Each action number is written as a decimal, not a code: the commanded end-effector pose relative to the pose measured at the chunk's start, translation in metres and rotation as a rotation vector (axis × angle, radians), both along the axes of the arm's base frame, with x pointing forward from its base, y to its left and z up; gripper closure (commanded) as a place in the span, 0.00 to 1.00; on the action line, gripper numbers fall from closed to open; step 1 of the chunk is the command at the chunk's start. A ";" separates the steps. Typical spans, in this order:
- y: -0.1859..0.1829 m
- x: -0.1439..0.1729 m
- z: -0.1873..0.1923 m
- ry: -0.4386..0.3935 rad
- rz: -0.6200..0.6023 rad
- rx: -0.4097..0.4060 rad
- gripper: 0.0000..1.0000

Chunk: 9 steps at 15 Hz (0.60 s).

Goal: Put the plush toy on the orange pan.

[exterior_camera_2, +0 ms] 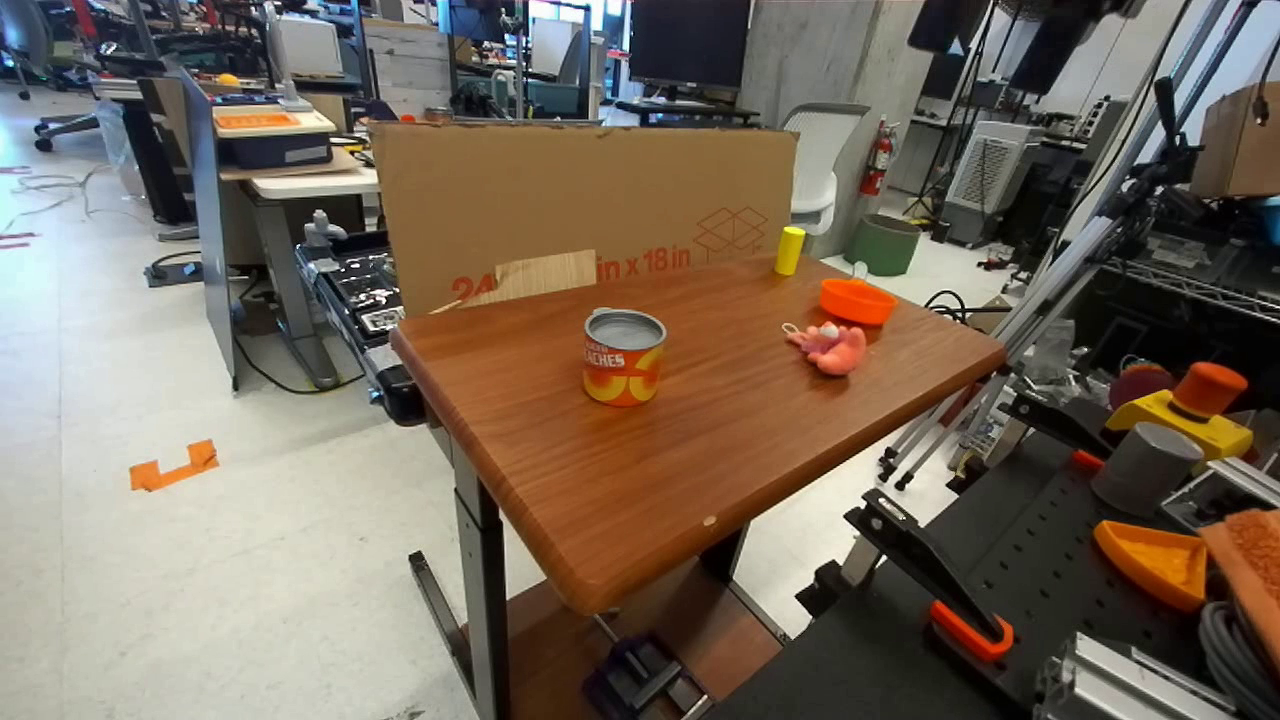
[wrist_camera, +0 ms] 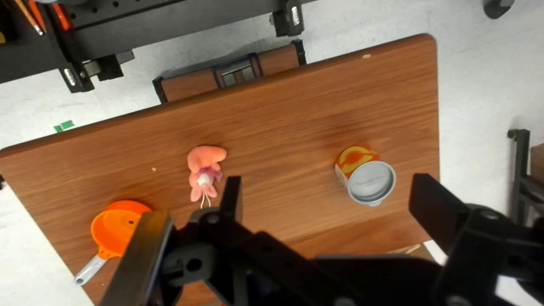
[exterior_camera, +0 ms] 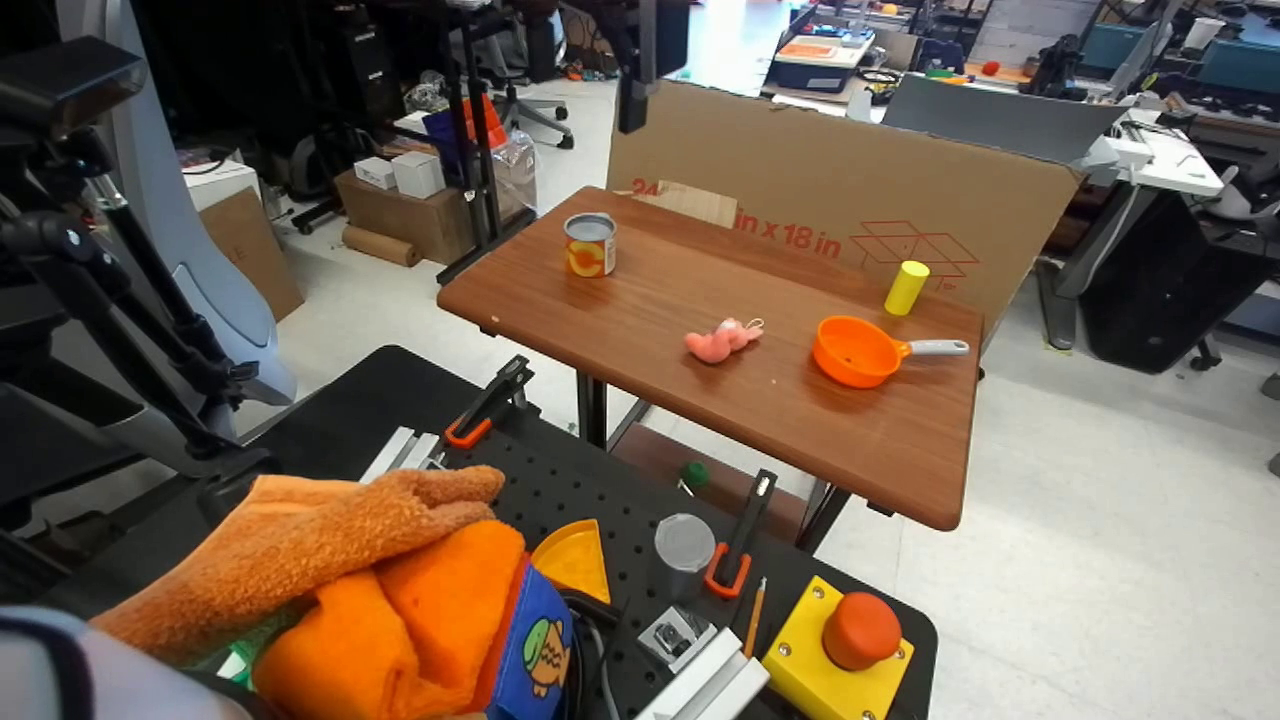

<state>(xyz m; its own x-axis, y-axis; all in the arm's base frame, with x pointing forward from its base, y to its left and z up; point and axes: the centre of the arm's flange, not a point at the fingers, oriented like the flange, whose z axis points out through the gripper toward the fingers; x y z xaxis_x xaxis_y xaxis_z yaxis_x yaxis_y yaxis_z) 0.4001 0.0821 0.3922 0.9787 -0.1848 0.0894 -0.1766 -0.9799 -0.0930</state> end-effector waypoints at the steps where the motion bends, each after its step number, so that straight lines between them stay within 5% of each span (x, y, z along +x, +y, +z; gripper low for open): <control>1: -0.021 0.042 -0.034 -0.046 -0.062 -0.042 0.00; 7: -0.058 0.081 -0.087 -0.122 -0.130 -0.112 0.00; 9: -0.071 0.089 -0.100 -0.087 -0.158 -0.136 0.00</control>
<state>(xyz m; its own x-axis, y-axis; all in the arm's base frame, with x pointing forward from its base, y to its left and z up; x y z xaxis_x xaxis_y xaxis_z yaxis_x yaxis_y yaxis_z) 0.4630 0.0239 0.3118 0.9368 -0.2820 0.2071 -0.2843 -0.9586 -0.0195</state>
